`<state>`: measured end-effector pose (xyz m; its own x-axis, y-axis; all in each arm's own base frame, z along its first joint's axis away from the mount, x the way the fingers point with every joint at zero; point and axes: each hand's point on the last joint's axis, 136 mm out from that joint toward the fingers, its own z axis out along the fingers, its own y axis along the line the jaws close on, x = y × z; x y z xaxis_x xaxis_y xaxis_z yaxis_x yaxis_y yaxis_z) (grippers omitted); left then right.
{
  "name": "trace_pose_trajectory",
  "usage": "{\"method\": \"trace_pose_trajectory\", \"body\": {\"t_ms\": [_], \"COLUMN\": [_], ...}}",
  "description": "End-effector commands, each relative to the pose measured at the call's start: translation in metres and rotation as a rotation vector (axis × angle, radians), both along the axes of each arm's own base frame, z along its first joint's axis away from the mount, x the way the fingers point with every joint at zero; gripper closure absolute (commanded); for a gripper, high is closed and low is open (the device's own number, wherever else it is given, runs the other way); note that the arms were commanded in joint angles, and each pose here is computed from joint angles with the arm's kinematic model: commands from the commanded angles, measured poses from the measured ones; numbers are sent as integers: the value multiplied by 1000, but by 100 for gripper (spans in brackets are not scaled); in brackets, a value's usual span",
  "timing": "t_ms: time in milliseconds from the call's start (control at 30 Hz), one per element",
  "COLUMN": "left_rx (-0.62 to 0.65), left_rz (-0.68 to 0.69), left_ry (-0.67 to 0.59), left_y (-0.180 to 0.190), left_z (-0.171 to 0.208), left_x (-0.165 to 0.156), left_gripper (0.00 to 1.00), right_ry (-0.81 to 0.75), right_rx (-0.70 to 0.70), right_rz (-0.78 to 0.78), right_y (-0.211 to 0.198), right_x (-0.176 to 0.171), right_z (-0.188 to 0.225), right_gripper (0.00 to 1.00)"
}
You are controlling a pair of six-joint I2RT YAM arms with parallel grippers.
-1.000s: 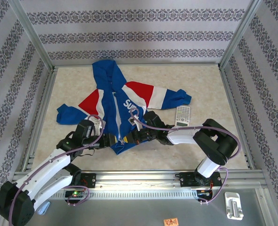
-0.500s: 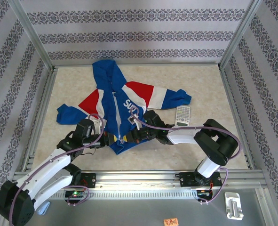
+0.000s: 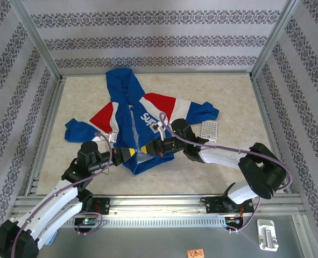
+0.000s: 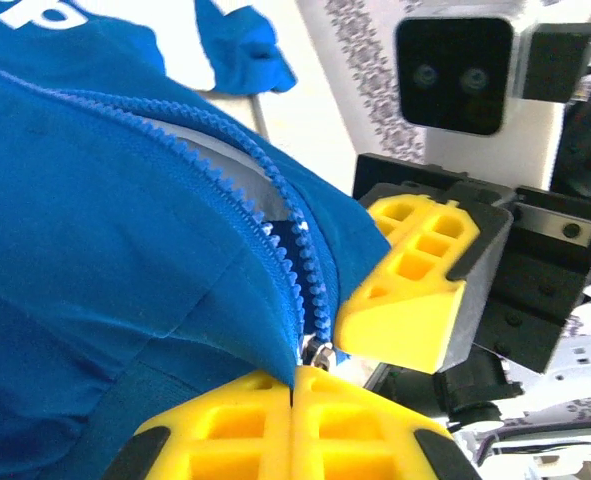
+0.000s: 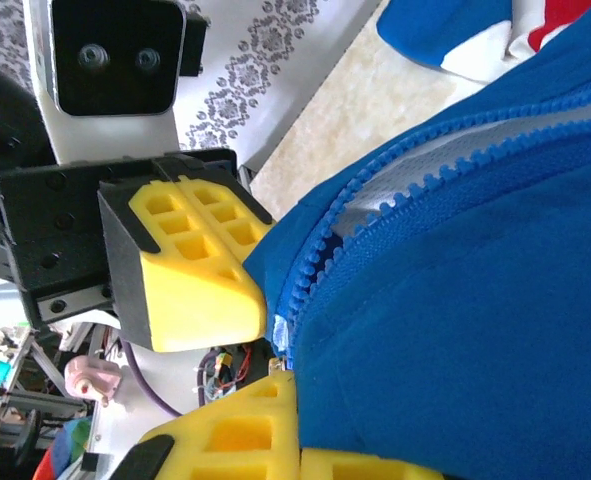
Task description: Zip up the jacket
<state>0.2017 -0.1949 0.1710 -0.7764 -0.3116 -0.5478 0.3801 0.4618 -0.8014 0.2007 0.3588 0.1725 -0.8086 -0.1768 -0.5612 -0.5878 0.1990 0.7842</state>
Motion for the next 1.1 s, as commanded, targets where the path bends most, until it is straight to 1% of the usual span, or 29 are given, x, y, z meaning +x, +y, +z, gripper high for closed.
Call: {"method": "trace_pose_trajectory", "body": {"t_ms": [0,200,467,1067], "left_rx": [-100,-130,-172,-179], "left_rz": [-29,-36,-18,-42], "left_ry": [-156,-220,-274,-253], "left_y": [-4,-3,0,-1], "left_z": [35,46,56,48], "left_x": [1,1,2,-3], "left_gripper": [100,100,100,100], "right_ry": [-24,-27,-46,-74], "right_rx": [73,92,119,144], "right_rz": [52,75,90,73], "right_y": [1,0,0,2], "right_x": [-3,-4,-6,-1], "right_z": [33,41,51,58], "right_gripper": [100,100,100,100]}}
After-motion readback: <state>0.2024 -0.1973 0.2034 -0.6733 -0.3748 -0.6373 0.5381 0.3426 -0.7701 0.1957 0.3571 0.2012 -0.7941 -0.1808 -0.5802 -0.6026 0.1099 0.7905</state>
